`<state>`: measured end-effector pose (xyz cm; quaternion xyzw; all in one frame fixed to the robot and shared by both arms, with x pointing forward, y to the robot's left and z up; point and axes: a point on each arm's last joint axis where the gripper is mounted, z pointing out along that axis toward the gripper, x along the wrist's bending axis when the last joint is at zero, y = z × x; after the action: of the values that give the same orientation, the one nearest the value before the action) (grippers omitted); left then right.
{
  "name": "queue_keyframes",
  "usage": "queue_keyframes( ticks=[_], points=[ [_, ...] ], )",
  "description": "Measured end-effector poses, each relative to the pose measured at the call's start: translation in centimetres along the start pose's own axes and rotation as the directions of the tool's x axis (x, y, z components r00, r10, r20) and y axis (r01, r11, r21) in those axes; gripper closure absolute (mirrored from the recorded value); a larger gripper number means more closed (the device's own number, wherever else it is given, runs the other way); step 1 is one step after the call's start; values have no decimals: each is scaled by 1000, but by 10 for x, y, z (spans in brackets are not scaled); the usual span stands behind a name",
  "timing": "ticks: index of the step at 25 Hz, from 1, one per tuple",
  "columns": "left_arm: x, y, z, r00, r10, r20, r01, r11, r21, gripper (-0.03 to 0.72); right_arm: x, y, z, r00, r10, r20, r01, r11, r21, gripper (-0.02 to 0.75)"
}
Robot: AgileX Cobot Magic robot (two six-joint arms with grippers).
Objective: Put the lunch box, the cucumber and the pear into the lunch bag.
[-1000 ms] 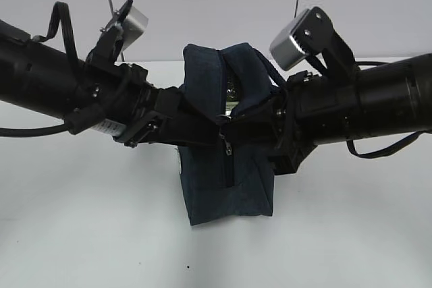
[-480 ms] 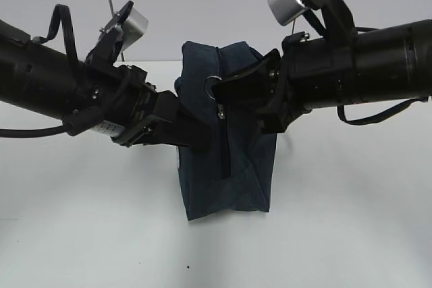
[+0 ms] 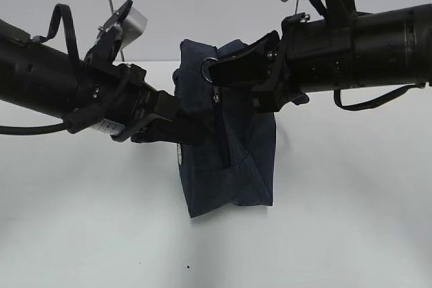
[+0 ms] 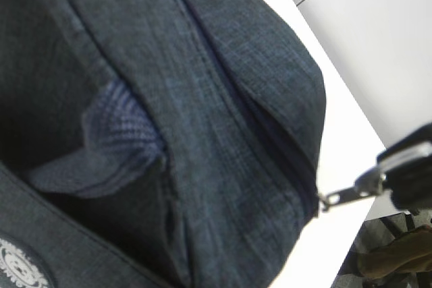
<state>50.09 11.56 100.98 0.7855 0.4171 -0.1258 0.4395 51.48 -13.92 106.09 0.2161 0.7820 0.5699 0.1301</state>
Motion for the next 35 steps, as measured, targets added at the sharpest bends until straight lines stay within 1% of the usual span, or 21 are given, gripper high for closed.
queue_keyframes(
  ticks=[4, 7, 11, 17, 19, 25, 35],
  points=[
    [0, -1, 0, 1000, 13, -4, -13, 1000, 16, 694, 0, 0, 0, 1000, 14, 1, -14, 1000, -2, 732],
    [1, -4, -1, 1000, 17, -18, -17, 999, 50, 694, 0, 0, 0, 1000, 28, 1, -28, 1000, -5, 732],
    [3, -7, -1, 999, 3, -33, 0, 996, 86, 695, -1, 0, 0, 999, 37, 5, -37, 999, -7, 732],
    [4, -10, -2, 999, -17, -47, 22, 993, 116, 695, -5, 1, 1, 997, 54, 47, -54, 999, -11, 732],
    [4, -10, -2, 999, -18, -49, 24, 992, 121, 697, -7, 3, 3, 997, 55, 50, -55, 998, -14, 732],
    [4, -10, -2, 998, -17, -54, 24, 992, 125, 696, -19, 7, 13, 996, 70, 62, -68, 997, -19, 732],
    [4, -10, -2, 998, 1, -60, 7, 990, 139, 697, -57, 8, 22, 984, 131, 120, -127, 991, -41, 732]
  ],
)
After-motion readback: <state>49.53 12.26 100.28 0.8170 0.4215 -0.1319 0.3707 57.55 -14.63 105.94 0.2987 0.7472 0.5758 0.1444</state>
